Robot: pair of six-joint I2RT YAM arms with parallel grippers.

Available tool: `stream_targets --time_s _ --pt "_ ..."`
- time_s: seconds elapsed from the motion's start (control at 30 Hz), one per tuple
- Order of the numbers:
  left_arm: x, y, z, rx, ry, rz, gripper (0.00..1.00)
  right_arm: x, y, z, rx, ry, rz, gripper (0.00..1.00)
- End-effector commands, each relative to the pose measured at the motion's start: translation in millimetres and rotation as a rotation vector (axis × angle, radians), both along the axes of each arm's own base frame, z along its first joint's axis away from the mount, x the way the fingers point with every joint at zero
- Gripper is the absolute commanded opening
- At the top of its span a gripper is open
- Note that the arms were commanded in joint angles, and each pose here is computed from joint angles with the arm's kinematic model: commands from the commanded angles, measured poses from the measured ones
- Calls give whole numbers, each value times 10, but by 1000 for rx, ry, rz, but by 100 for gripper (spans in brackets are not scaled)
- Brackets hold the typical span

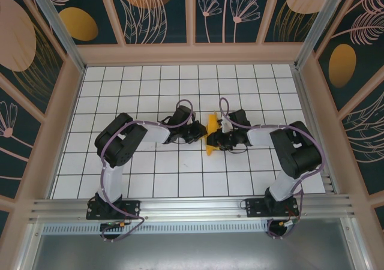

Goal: Fold a paper plane with a square sheet of paper (fold left side to right side)
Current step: Fold the wing for the fifth time at the center of the table.

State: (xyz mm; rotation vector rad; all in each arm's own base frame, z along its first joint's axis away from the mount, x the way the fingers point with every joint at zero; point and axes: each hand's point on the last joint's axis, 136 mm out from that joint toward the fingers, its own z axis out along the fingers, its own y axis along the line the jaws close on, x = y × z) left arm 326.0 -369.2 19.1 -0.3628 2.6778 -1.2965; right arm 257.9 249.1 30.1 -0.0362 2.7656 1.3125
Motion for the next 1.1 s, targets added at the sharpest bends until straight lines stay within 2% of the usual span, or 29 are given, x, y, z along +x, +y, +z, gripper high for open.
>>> stream_targets --time_s 0.0,0.13,0.3,0.53,0.63,0.77,1.07 --pt "-40 118 -248 58 36 28 15 14 -6 75 -24 -9 -1 36" --pt "-29 120 -224 63 28 27 15 -42 -54 113 -14 -9 -16 40" --pt "-23 124 -224 65 25 29 15 -139 2 144 44 25 -15 40" --pt "-29 125 -232 67 28 28 15 -159 -38 111 7 28 -26 41" --pt "-28 126 -240 68 29 28 15 -164 -20 132 18 30 -23 39" --pt "-29 123 -245 68 31 29 15 -170 -7 143 16 31 -19 31" --pt "-37 123 -264 70 36 26 15 -165 38 35 -3 50 -8 24"
